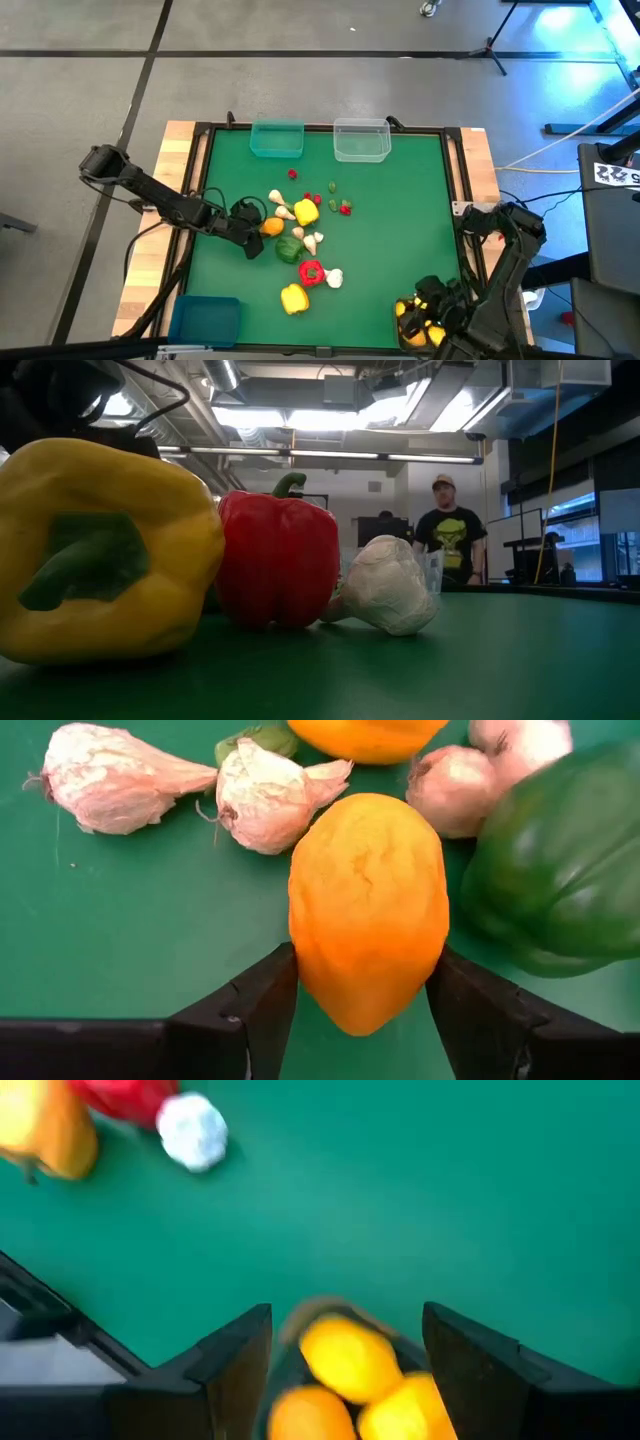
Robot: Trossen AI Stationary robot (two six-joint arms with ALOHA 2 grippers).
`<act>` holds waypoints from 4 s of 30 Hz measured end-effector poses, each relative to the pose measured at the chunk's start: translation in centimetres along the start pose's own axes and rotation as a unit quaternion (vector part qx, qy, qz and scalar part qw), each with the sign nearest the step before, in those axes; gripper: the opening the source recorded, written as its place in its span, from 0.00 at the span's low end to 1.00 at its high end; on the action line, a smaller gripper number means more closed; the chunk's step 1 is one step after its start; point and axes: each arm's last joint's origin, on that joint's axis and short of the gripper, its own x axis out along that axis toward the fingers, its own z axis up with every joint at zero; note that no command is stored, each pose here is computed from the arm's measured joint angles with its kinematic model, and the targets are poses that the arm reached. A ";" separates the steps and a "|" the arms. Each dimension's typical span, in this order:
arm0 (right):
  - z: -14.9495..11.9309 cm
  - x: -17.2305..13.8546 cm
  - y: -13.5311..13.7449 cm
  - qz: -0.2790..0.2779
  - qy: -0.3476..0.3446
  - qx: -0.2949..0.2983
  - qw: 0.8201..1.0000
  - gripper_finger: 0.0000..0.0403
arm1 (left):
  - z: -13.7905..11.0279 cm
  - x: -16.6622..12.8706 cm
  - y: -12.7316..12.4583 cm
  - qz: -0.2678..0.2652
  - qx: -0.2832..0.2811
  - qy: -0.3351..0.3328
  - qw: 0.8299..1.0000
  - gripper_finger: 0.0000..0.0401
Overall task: Sort produce into baskets
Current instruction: Put the lemon into the black bin
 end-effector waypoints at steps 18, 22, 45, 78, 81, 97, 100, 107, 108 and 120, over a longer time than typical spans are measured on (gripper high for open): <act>7.0 2.4 3.2 0.138 -0.328 0.102 0.929 0.63 | 4.2 -6.2 -0.4 -0.169 -0.085 -0.184 0.965 0.51; 9.4 3.5 4.1 0.141 -0.365 0.141 0.910 0.63 | 5.9 -8.4 -0.8 -0.231 -0.089 -0.281 0.927 0.51; 19.3 -4.7 12.6 0.303 -0.336 -0.142 0.880 0.63 | 7.9 -11.0 -1.3 -0.311 -0.095 -0.400 0.857 0.51; 30.1 1.9 13.4 0.298 -0.374 -0.189 0.858 0.94 | 8.2 -12.6 -1.9 -0.364 -0.008 -0.457 0.811 0.51; 30.4 2.8 13.7 0.308 -0.367 -0.194 0.856 0.94 | 8.2 -12.6 -1.8 -0.362 -0.009 -0.458 0.812 0.51; 32.3 4.4 14.0 0.354 -0.364 -0.189 0.841 0.94 | 8.1 -12.3 -1.8 -0.346 0.001 -0.455 0.821 0.51; 32.3 4.6 14.2 0.364 -0.359 -0.193 0.837 0.94 | 8.1 -12.3 -1.8 -0.346 0.001 -0.455 0.820 0.51; 32.0 5.7 14.8 0.369 -0.356 -0.197 0.836 0.94 | 8.1 -12.3 -1.8 -0.345 0.000 -0.456 0.821 0.51; 32.1 5.7 15.0 0.373 -0.362 -0.192 0.833 0.94 | 8.1 -12.3 -1.8 -0.345 0.000 -0.456 0.821 0.51; 32.7 6.0 14.8 0.363 -0.369 -0.186 0.835 0.63 | 8.1 -12.3 -1.8 -0.345 -0.007 -0.454 0.821 0.51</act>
